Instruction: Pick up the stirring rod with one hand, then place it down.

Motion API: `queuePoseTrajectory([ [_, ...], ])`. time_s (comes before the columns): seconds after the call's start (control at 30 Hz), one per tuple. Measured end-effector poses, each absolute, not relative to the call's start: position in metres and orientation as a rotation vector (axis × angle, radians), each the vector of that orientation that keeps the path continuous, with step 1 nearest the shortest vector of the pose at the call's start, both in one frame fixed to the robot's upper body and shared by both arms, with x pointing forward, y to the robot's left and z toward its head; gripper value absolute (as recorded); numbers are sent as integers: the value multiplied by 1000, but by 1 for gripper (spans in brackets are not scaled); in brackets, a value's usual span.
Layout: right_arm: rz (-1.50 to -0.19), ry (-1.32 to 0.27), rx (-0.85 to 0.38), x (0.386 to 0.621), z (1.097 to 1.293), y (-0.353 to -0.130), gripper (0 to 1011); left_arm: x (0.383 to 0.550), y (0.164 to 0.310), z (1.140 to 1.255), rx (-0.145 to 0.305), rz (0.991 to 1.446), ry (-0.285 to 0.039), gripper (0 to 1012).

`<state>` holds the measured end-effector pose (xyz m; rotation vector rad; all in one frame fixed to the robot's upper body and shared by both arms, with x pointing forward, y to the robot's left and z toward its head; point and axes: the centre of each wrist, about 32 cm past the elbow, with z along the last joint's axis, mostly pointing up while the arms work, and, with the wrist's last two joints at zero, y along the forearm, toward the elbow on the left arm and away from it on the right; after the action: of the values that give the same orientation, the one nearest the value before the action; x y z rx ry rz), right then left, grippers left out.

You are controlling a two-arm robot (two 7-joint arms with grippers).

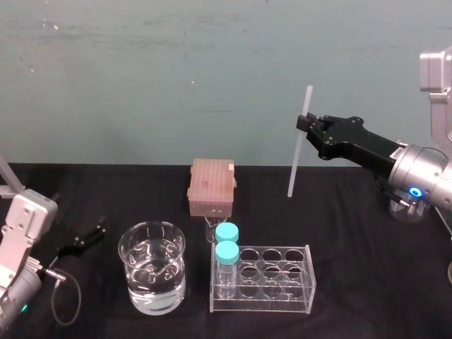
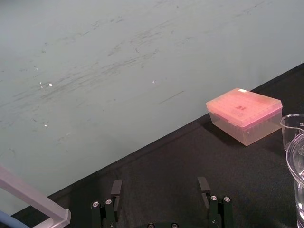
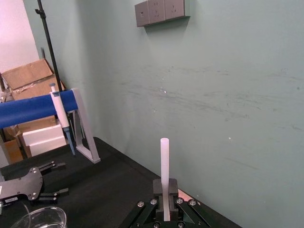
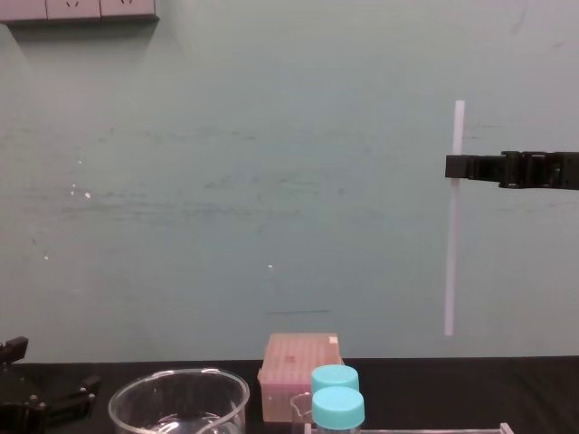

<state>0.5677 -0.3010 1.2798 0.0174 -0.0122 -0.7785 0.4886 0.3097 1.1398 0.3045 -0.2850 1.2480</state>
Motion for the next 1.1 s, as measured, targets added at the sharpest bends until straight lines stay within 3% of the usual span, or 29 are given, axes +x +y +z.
queuePoseTrajectory([
  [1.1,-778,-13,18,568,1280,-301,61,489,310,1140,304,1248,-285,1005],
])
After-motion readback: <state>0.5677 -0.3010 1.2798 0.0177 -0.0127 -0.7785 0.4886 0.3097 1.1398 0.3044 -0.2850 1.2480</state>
